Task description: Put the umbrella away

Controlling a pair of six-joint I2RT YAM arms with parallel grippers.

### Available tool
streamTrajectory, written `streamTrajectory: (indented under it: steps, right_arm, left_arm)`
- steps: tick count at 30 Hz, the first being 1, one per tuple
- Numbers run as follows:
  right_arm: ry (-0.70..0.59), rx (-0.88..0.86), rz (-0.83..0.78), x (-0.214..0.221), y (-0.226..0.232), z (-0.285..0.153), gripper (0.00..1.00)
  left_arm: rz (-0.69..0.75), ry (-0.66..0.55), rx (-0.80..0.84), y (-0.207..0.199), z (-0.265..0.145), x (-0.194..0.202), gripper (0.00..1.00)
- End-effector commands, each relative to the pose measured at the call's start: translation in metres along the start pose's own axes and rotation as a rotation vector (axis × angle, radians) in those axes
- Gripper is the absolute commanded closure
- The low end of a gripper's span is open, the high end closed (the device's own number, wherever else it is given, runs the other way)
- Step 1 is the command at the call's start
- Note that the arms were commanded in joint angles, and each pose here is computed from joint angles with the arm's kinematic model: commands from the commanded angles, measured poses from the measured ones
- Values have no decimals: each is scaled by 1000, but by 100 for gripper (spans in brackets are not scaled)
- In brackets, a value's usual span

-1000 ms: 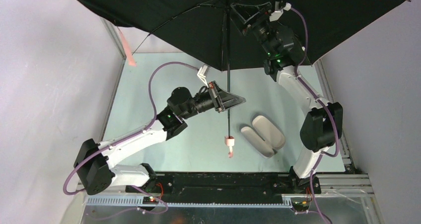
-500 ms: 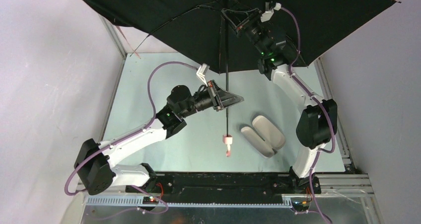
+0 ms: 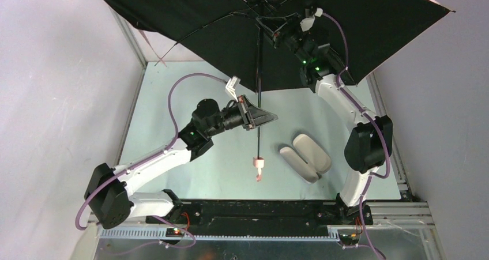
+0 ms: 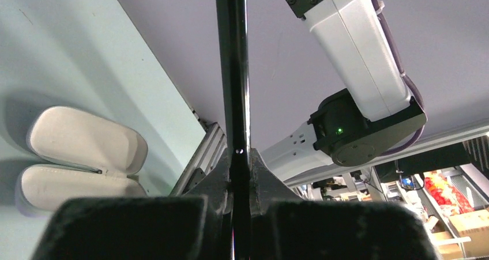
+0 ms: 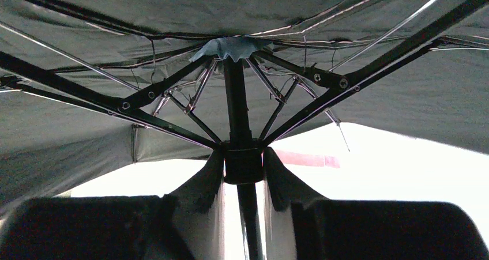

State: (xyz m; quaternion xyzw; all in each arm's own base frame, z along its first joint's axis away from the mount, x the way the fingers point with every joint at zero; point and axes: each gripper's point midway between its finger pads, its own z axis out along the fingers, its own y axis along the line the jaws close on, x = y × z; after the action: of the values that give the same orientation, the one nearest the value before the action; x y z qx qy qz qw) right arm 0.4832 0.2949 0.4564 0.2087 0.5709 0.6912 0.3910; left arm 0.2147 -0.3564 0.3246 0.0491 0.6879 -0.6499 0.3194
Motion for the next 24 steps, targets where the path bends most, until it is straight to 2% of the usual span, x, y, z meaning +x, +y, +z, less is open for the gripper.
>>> streamTrajectory:
  steps: [1,6,9,10,12,14,17,19,21,22,24]
  right_arm:
    - [7,-212,-88,1,76,-16,100]
    - [85,-190,-97,19,46,-27,100]
    - [128,-131,-84,39,34,-37,100]
    - [134,-49,-58,44,18,-42,100]
    - [134,74,43,52,-4,-47,100]
    - [129,101,129,56,-7,-50,100]
    - [90,88,158,49,10,-49,100]
    - [102,-43,87,45,59,-45,100]
    - [127,-127,-55,48,88,-44,100]
    - [142,-149,-147,53,92,-43,100]
    - [184,-168,-175,63,96,-45,100]
  left_arm:
    - [140,-29,132,-42,-9,-14,100]
    - [233,-96,174,-101,-9,-58,100]
    - [268,-138,133,-110,-15,-78,100]
    - [291,-162,137,-116,-19,-86,100]
    - [326,-188,128,-118,-24,-92,100]
    - [350,-186,103,-110,-27,-90,100]
    - [351,-165,121,-102,-31,-77,100]
    - [321,-143,120,-89,-35,-64,100]
    - [281,-139,116,-80,-43,-55,100]
    - [252,-142,119,-74,-44,-51,100]
    - [229,-168,127,-73,-51,-56,100]
